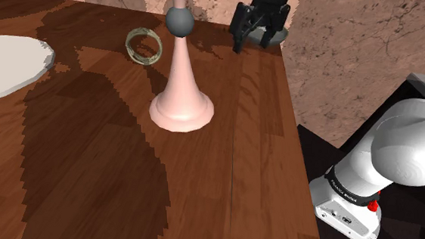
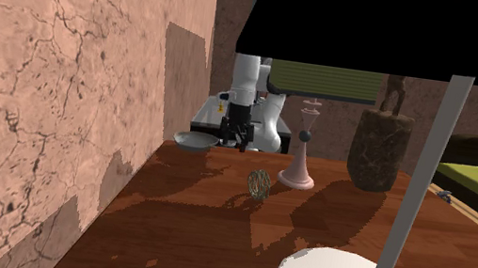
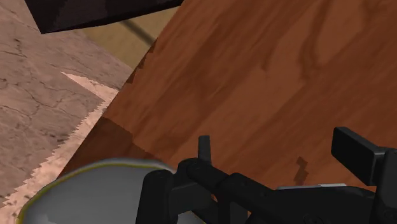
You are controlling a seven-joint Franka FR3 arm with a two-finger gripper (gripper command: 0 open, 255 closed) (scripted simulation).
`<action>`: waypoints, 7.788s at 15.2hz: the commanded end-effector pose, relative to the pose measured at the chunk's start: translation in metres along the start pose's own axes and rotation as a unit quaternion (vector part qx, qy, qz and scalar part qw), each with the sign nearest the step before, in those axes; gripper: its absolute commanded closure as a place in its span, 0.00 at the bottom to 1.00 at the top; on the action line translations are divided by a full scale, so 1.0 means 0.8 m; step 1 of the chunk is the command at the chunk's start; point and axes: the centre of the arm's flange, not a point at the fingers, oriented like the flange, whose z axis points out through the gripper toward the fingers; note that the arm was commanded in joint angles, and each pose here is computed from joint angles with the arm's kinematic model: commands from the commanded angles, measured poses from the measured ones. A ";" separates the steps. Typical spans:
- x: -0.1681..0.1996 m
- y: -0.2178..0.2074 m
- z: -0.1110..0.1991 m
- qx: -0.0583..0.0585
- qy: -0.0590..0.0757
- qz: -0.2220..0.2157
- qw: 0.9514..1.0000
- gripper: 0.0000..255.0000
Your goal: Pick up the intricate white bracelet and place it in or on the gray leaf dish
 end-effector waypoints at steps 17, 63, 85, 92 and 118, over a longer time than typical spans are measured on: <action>0.049 -0.229 0.002 0.044 0.110 0.022 0.993 0.00; 0.074 -0.239 -0.111 0.044 0.110 0.022 0.993 1.00; 0.034 0.121 -0.127 0.044 0.110 0.022 0.993 1.00; 0.025 0.196 -0.117 0.044 0.110 0.022 0.993 1.00; 0.010 0.202 -0.082 0.044 0.110 0.022 0.993 0.00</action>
